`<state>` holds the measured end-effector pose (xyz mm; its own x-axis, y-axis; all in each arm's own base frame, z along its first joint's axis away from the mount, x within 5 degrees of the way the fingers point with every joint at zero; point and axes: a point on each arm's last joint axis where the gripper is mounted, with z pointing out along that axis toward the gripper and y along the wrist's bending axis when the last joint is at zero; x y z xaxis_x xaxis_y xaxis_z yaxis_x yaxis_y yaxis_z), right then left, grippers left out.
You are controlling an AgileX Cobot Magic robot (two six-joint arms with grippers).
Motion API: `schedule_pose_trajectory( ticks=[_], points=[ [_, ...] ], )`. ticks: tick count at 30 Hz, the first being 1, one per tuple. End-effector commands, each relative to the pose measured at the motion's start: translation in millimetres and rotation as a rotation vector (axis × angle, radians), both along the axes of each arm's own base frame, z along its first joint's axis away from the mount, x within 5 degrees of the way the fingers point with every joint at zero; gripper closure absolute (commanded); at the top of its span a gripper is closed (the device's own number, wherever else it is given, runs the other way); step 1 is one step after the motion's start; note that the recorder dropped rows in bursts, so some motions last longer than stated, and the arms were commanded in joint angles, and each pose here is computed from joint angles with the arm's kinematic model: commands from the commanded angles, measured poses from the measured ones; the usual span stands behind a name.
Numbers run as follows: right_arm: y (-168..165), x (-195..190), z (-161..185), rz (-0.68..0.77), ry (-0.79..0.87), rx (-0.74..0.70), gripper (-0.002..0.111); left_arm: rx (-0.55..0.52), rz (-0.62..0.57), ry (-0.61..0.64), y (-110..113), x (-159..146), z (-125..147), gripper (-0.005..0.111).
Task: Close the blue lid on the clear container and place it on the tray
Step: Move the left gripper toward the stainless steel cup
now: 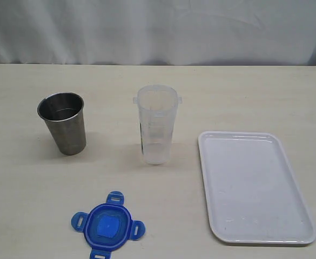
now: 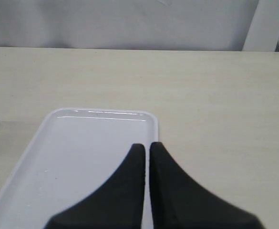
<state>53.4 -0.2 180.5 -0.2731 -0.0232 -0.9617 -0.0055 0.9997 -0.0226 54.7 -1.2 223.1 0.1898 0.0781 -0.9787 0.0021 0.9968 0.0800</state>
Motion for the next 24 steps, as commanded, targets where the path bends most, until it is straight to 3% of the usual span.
schedule_pose_trajectory(
  ticks=[1, 5, 8, 10, 12, 14, 17, 19, 24],
  points=[
    [-0.3, 0.0, 1.3, -0.006, -0.016, 0.002, 0.104, -0.048, -0.02, -0.142, -0.5, -3.3, 12.0, 0.107],
    [-0.3, 0.0, 1.3, -0.006, -0.016, 0.002, 0.104, -0.057, -0.026, -0.208, -0.7, -5.4, 17.6, 0.107],
    [-0.3, 0.0, 1.3, -0.006, -0.016, 0.002, 0.104, -0.168, -0.063, -0.227, -0.7, -6.2, 19.4, 0.107],
    [-0.3, 0.0, 1.3, -0.006, -0.016, 0.002, 0.104, -0.185, -0.082, -0.197, -2.1, -5.2, 17.0, 0.097],
    [-0.3, 0.0, 1.3, -0.006, -0.016, 0.002, 0.104, -0.184, -0.089, -0.172, -3.0, -4.5, 15.0, 0.079],
    [-0.3, 0.0, 1.3, -0.006, -0.016, 0.002, 0.104, -0.183, -0.091, -0.167, -3.3, -4.3, 14.6, 0.047],
    [-0.3, 0.0, 1.3, -0.006, -0.016, 0.002, 0.104, -0.188, -0.1, -0.199, -3.6, -5.5, 17.4, 0.011],
    [-0.3, 0.0, 1.3, -0.006, -0.016, 0.002, 0.104, -0.188, -0.101, -0.206, -3.7, -5.7, 18.0, 0.001],
    [-0.3, 0.0, 1.3, -0.006, -0.016, 0.002, 0.104, -0.188, -0.114, -0.209, -4.8, 0.6, 20.7, 0.002]
  ],
)
